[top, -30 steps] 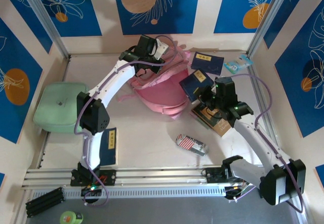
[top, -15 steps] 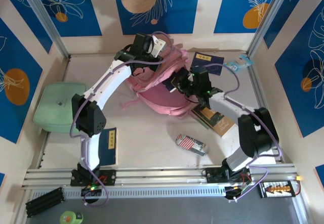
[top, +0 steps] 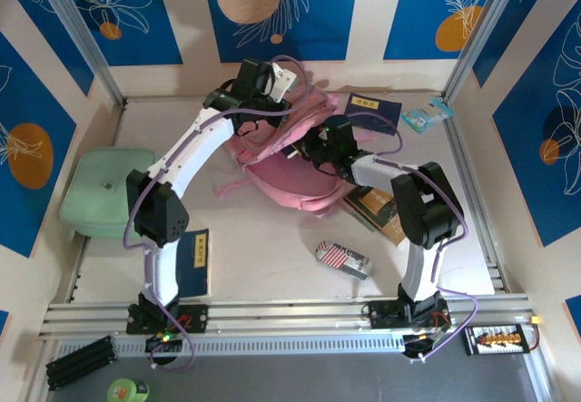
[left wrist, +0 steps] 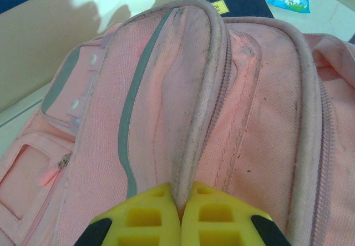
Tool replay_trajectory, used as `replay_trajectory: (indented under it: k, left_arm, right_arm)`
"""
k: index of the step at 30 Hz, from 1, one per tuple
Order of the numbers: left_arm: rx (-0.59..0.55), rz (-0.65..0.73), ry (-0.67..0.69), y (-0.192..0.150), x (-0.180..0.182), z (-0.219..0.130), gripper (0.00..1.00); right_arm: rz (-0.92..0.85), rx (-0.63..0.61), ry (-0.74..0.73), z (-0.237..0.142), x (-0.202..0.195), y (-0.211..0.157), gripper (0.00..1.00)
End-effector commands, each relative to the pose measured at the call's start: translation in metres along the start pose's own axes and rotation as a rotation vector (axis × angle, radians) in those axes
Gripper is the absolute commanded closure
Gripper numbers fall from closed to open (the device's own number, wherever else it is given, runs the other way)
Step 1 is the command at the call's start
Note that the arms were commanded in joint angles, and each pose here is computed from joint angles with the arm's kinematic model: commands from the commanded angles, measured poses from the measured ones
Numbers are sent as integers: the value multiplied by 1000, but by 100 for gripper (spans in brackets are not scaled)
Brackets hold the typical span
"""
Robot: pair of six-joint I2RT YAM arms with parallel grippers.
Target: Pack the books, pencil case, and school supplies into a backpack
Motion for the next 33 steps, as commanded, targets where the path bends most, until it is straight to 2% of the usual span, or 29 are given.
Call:
replay_trajectory:
  k: [1,11,14,19,26,33]
  left_arm:
    - [-220,12,-34,56,-11,-47,100]
    - [-213,5,-78,52,-17,-47,100]
    - [-215,1,-73,52,-15,-46,100]
    - [-202,-14,-63,47,-8,-41,100]
    - [-181,-44,-37,39,8,-30,100]
    - [-137,-72,-3,21,27,-14,100]
  right_arm:
    - [14,-69,50,10,16,18,94]
    - [151,-77,-50,37,-14,22,92]
    - [173,-69,-61,48,-20,23,82]
    - [136,-4,9,62,-18,22,67]
    - [109,10,40,23,-9,17,41]
    - [79,18,-54,-39,-17,-12,36]
Point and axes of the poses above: each hand's point on the last joint's axis, 136 mm out from that joint toward the fingers, its own z axis out along the fingers, its own x axis along the line the jaws close on, y = z × x, the point moved 2 cm from there along -z, back along the fingers, and after that the axes turned 15 degrees about -z, right-handed, at the moved point
